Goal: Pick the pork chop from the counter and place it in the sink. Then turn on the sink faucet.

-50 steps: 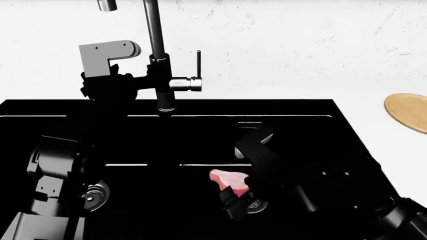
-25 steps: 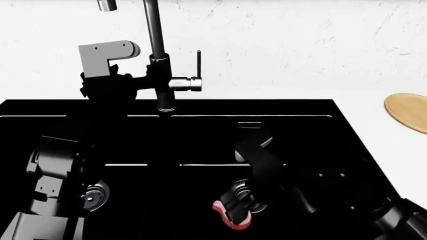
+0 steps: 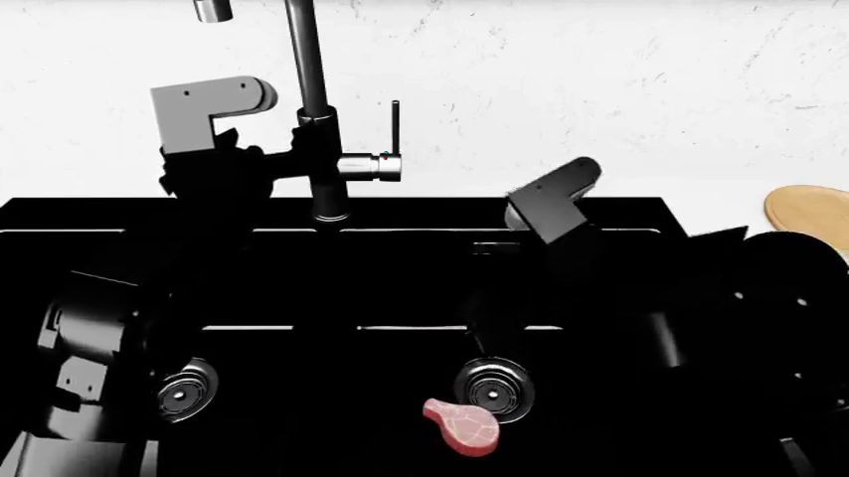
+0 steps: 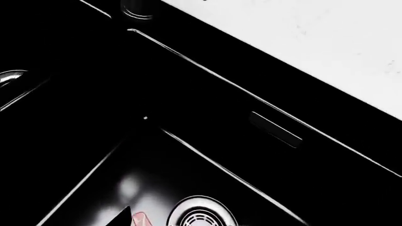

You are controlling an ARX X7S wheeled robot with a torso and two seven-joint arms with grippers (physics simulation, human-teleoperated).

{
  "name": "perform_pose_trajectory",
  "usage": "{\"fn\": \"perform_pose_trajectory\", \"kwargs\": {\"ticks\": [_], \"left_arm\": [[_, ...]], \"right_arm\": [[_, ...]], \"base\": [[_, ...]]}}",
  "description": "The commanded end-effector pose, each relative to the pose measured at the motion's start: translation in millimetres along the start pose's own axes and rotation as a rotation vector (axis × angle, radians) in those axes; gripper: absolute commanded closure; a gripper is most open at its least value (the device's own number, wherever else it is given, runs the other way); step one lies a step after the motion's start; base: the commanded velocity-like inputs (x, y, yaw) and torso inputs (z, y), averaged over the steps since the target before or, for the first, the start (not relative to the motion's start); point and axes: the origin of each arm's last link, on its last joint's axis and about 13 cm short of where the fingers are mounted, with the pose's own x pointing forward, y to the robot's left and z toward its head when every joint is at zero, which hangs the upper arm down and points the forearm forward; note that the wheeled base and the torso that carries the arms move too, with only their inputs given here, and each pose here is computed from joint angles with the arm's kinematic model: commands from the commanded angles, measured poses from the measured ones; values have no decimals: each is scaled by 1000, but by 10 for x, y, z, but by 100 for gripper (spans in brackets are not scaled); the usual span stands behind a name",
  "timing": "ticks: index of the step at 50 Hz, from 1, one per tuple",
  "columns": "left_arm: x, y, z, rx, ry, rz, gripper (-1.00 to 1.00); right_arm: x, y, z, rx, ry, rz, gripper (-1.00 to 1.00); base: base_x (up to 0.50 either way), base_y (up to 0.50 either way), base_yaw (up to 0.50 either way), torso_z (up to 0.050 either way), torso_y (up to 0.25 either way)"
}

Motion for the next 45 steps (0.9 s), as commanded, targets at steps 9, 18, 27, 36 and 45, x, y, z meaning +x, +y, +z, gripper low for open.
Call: {"fn": "perform_pose_trajectory", "kwargs": {"ticks": [9, 18, 27, 36, 45], "left_arm": [[-422, -181, 158, 3, 23, -83, -100], [-601, -294, 201, 3, 14, -139, -100], [-628, -446, 215, -5, 4, -188, -100], [-641, -618, 278, 0, -7, -240, -100], [-639, -754, 326, -5, -11, -270, -100]], "right_arm": [[-336, -383, 221, 19, -210, -292, -100], [-352, -514, 255, 69, -256, -341, -100], [-342, -532, 253, 67, -263, -348, -100], [-349, -551, 242, 98, -283, -359, -100], [-379, -574, 248, 117, -308, -385, -100]], "base": [[0, 0, 0, 0, 0], [0, 0, 0, 0, 0], [0, 0, 0, 0, 0], [0, 0, 0, 0, 0], [0, 0, 0, 0, 0]]}}
